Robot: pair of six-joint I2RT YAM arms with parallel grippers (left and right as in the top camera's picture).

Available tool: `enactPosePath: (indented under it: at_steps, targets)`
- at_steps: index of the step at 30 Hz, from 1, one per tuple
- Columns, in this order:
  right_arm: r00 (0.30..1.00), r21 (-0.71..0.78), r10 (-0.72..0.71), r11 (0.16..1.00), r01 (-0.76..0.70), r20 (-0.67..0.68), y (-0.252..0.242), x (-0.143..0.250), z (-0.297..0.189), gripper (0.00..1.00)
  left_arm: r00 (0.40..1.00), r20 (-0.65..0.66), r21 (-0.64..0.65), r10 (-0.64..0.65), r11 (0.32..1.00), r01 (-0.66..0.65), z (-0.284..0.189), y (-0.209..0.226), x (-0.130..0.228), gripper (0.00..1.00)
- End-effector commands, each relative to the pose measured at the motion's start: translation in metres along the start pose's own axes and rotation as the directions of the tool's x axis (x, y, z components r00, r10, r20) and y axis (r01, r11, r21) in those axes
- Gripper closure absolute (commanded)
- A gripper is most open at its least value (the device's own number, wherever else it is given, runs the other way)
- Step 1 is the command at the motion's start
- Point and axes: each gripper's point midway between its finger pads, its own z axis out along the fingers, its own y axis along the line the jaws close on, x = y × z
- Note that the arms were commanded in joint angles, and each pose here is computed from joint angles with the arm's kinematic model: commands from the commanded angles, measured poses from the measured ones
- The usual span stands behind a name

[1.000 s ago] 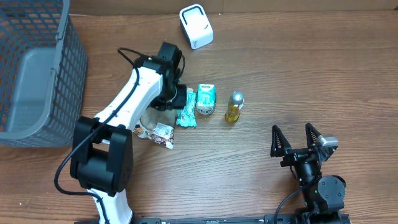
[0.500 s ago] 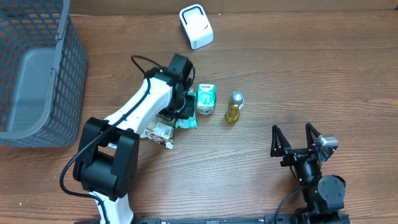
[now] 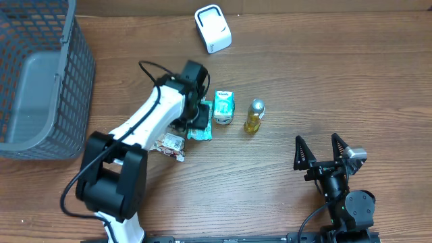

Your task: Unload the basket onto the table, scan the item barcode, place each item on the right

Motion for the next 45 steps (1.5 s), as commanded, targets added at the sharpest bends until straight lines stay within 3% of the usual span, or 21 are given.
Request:
enactPosePath:
  at_steps: [1, 14, 18, 21, 45]
  targets:
    - [1.0, 0.009, 0.004, 1.0, -0.004, 0.003, -0.002, 0.002, 0.0, 0.0, 0.986, 0.165, -0.017, -0.013, 1.0, 0.016, -0.061, 0.006, -0.035, 0.6]
    - [1.0, 0.008, 0.004, 1.0, -0.004, 0.004, -0.002, 0.002, 0.0, 0.0, 0.955, 0.215, -0.098, -0.203, 0.969, 0.227, -0.08, 0.094, -0.052, 0.54]
    - [1.0, 0.009, 0.004, 1.0, -0.004, 0.003, -0.002, 0.002, 0.0, 0.0, 0.941, 0.226, -0.106, -0.25, 0.954, 0.279, -0.082, 0.116, -0.053, 0.46]
    - [1.0, 0.009, 0.004, 1.0, -0.004, 0.003, -0.002, 0.002, 0.0, 0.0, 0.932, 0.234, -0.129, -0.276, 0.941, 0.312, -0.084, 0.133, -0.052, 0.0]
    - [1.0, 0.009, 0.004, 1.0, -0.004, 0.003, -0.002, 0.002, 0.0, 0.0, 0.929, 0.236, -0.129, -0.285, 0.938, 0.321, -0.085, 0.137, -0.052, 0.0]
